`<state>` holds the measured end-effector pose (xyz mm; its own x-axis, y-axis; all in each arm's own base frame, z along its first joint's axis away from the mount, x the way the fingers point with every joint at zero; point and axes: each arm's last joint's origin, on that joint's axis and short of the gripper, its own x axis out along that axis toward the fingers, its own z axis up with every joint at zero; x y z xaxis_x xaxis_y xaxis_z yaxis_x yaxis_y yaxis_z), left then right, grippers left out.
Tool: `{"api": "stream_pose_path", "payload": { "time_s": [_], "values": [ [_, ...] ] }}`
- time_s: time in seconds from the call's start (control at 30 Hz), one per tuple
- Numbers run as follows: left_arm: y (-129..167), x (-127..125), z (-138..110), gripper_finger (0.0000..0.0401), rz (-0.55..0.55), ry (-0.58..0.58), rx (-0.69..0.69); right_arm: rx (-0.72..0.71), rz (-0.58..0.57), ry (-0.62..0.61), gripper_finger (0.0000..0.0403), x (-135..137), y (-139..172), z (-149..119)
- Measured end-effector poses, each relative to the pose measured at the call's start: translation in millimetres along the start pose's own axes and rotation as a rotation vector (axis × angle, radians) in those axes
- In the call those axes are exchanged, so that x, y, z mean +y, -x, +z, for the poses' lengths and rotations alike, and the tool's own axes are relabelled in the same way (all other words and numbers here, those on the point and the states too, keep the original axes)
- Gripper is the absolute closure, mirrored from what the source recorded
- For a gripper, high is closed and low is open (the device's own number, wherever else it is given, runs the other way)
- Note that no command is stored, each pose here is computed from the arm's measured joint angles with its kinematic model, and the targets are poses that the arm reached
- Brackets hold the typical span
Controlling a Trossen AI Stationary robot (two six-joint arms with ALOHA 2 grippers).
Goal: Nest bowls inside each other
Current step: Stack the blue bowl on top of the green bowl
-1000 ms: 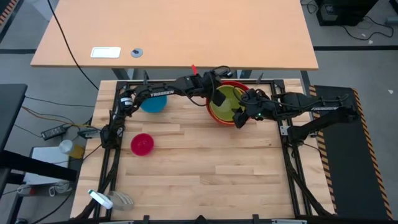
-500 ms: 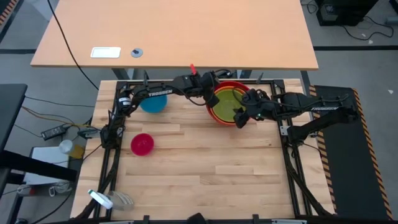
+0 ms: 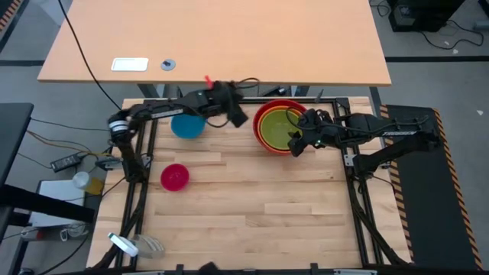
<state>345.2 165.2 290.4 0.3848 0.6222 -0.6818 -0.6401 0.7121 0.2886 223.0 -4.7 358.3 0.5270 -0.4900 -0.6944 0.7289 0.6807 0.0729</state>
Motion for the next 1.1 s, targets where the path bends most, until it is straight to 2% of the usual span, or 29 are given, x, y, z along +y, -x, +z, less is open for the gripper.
{"api": "stream_pose_path", "payload": {
  "time_s": [0.1,0.37,0.5,0.7,0.83,1.1],
  "values": [
    [6.1,19.8,-27.9,0.0209,0.006,0.094,0.047,-0.001,0.002,0.026,0.0179,0.0,-0.4,0.5],
    [24.4,68.8,-92.3,0.0209,0.094,0.480,0.155,-0.008,0.044,0.051,0.0179,3.0,-15.1,-1.5],
    [32.8,84.8,-117.5,0.0209,0.157,0.586,0.252,-0.018,0.107,0.019,0.0179,6.1,-28.6,-5.2],
    [37.0,105.4,-135.4,0.0209,0.226,0.669,0.397,-0.016,0.199,0.000,0.0179,9.1,-44.1,-10.4],
    [34.3,115.3,-139.6,0.0209,0.246,0.710,0.424,-0.010,0.226,-0.005,0.0179,9.9,-46.6,-11.6],
    [20.3,139.7,-152.3,0.0209,0.217,0.802,0.518,-0.007,0.227,-0.006,0.0179,9.9,-47.2,-12.2]
  ]
}}
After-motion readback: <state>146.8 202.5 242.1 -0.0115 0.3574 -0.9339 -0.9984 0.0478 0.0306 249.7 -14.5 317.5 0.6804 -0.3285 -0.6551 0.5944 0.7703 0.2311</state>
